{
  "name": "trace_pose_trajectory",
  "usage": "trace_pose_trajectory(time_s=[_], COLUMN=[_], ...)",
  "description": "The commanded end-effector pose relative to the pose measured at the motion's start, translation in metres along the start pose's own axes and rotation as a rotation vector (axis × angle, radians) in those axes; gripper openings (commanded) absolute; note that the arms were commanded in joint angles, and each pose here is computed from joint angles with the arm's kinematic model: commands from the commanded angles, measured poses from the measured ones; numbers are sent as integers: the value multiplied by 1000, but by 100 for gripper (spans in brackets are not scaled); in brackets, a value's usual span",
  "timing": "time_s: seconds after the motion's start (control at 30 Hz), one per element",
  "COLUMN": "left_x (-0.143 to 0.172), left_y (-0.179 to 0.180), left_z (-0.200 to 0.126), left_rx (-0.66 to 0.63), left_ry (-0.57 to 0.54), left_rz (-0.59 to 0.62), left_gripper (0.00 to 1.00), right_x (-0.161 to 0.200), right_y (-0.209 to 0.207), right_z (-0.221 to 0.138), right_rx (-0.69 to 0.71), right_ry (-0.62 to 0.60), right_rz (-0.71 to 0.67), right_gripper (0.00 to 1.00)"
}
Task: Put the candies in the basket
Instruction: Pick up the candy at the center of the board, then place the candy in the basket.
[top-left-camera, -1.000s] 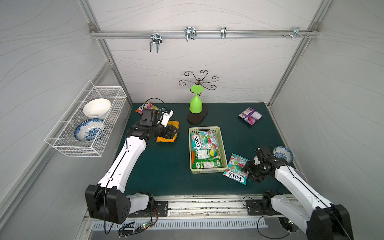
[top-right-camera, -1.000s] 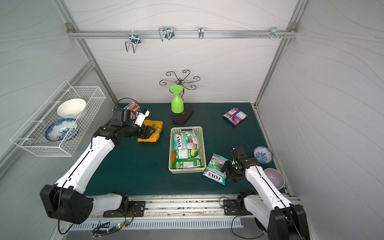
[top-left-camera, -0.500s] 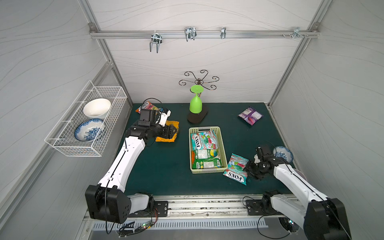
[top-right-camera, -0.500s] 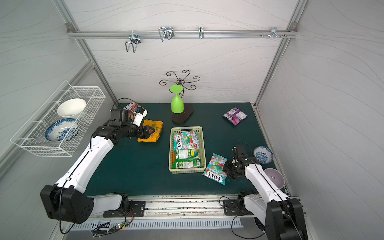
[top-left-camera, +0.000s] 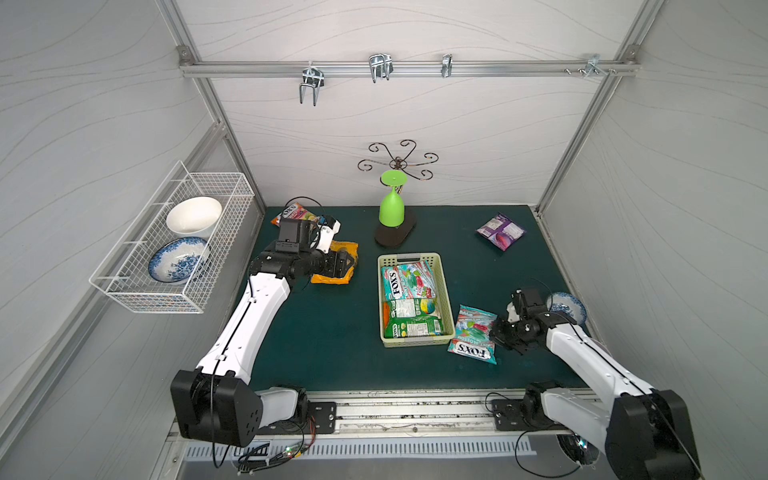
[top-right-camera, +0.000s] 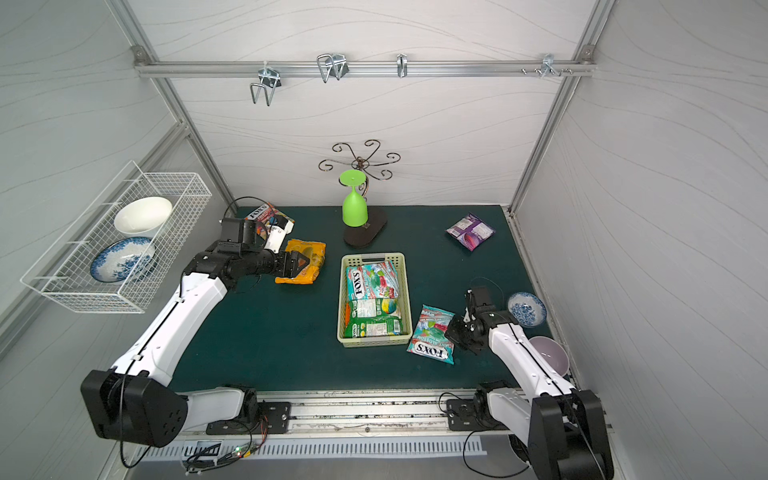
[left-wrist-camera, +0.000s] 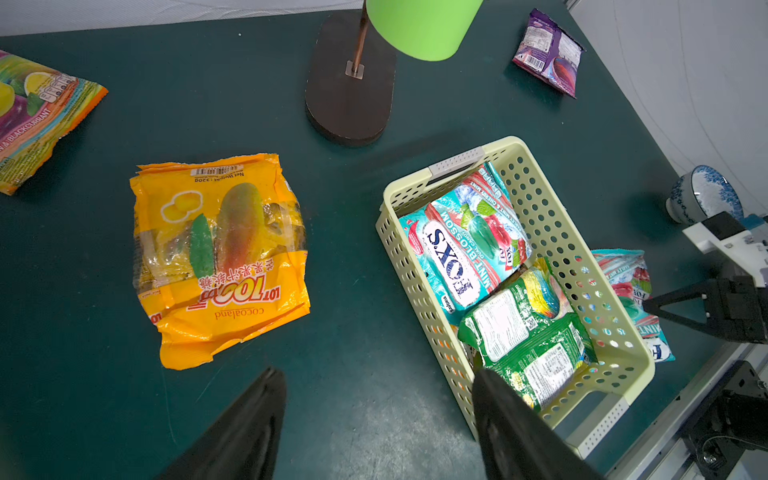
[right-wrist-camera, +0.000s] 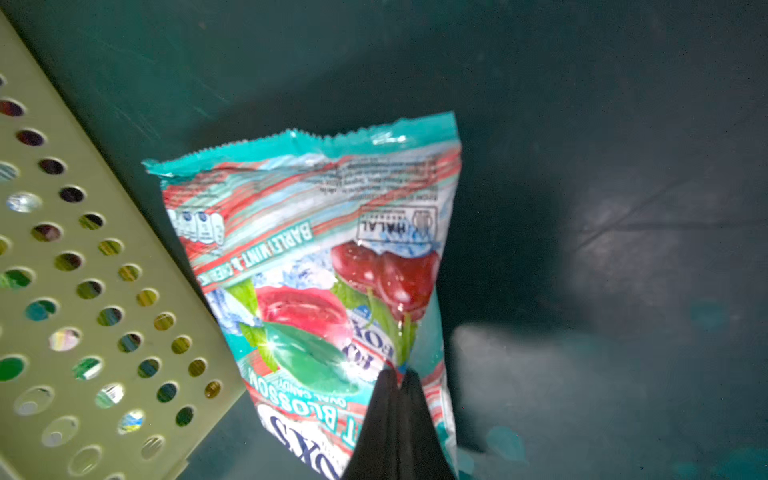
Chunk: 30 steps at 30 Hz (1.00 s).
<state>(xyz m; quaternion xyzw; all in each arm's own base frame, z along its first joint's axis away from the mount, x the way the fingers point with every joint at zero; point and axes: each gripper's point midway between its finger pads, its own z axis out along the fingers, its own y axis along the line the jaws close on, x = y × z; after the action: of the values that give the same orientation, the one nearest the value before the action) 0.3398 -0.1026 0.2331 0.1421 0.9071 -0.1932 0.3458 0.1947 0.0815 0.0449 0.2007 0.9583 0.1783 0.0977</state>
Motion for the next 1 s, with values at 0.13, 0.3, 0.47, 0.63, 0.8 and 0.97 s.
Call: trace_pose_trajectory(time_s=[0.13,0.3,0.47,0.63,0.8,0.97], left_x=[-16,-14,-16,-15,-14,-15], left_y=[-3,-2,0,1,2,4], left_z=[-11,-8,-12,-14,-13,-16], left_rx=[10,10,1,2,0,-12], left_ry=[-62,-65,-73,-74,-81,-83], left_rz=[11,10,4,-2,1,-4], left_gripper=[75,75,75,75,75,75], right_x=[-21,-37,-55,-71,-80,-77], right_y=[19,35,51,62,81,110], right_z=[-31,-55,-85,-113,-141,-158], right_rx=[-24,-38,-51,-25,-47,-80], right_ry=[-75,-136,-233,-293,-370,-401], right_rz=[-95,-178,-248,-327,-428,-612], right_gripper=[0,0,0,0,0,0])
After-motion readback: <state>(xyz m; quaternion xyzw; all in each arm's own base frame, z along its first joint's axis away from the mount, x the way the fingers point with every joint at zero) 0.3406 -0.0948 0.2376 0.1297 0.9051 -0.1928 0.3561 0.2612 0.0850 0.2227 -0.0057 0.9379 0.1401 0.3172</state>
